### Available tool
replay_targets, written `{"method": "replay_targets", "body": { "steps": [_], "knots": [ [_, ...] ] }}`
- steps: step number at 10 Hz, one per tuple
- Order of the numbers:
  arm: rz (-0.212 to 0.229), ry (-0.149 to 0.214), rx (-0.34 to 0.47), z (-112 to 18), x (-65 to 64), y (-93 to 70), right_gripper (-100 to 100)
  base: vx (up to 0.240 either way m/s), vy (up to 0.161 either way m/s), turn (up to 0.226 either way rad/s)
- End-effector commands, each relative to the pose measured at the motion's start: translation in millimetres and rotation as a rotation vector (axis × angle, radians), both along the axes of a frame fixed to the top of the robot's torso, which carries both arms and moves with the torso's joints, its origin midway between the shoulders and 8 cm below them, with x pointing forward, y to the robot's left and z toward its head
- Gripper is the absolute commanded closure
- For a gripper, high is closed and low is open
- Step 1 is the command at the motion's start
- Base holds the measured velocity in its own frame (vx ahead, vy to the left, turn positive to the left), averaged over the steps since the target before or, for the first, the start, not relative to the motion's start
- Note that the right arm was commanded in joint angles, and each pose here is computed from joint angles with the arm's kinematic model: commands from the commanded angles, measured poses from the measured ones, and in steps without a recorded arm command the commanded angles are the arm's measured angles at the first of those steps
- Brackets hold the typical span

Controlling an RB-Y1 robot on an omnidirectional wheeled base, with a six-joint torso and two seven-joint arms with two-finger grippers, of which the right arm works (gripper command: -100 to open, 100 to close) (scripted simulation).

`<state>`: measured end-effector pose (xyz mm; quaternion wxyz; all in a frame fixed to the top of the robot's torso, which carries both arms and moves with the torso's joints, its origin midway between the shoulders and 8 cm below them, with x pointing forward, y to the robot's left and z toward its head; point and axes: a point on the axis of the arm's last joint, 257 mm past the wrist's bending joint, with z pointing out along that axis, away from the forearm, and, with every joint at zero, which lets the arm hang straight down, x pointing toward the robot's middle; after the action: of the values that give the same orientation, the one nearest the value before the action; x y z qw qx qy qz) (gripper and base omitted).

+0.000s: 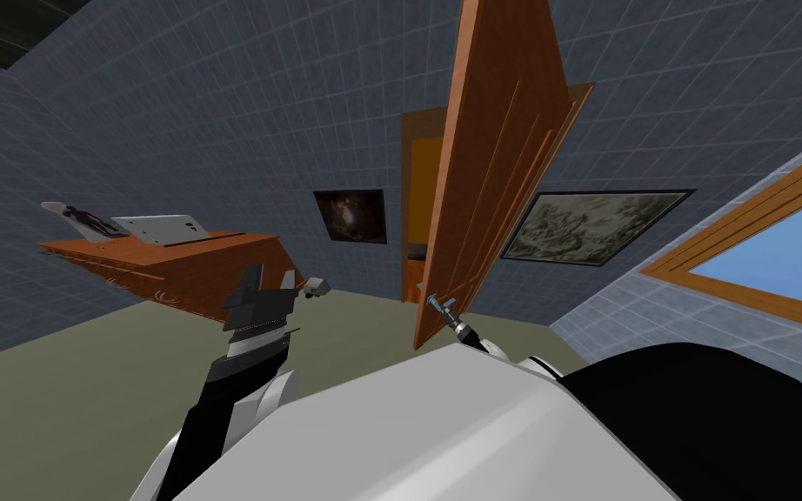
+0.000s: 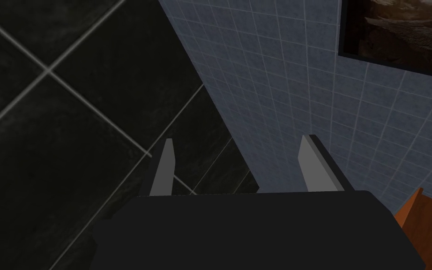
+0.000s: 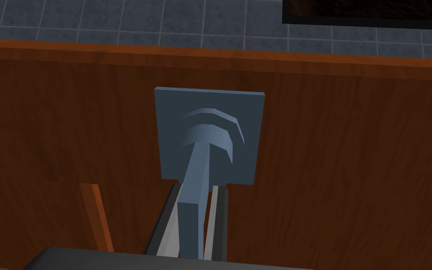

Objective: Pull the door open

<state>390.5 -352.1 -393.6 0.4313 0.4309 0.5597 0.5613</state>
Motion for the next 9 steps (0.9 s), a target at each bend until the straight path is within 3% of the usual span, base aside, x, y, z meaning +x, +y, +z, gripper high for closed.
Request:
{"method": "replay_targets", "body": {
  "steps": [1, 7, 9],
  "knots": [
    [0.0, 0.0, 0.0, 0.0, 0.0, 0.0, 100, -0.028, -0.026, 0.009],
    [-0.025, 0.007, -0.002, -1.6, -5.3, -13.5, 100, -0.174, -0.057, 0.195],
    [-0.025, 0.007, -0.002, -1.6, -5.3, -13.5, 100, -0.101, -0.061, 0.045]
  ]
}}
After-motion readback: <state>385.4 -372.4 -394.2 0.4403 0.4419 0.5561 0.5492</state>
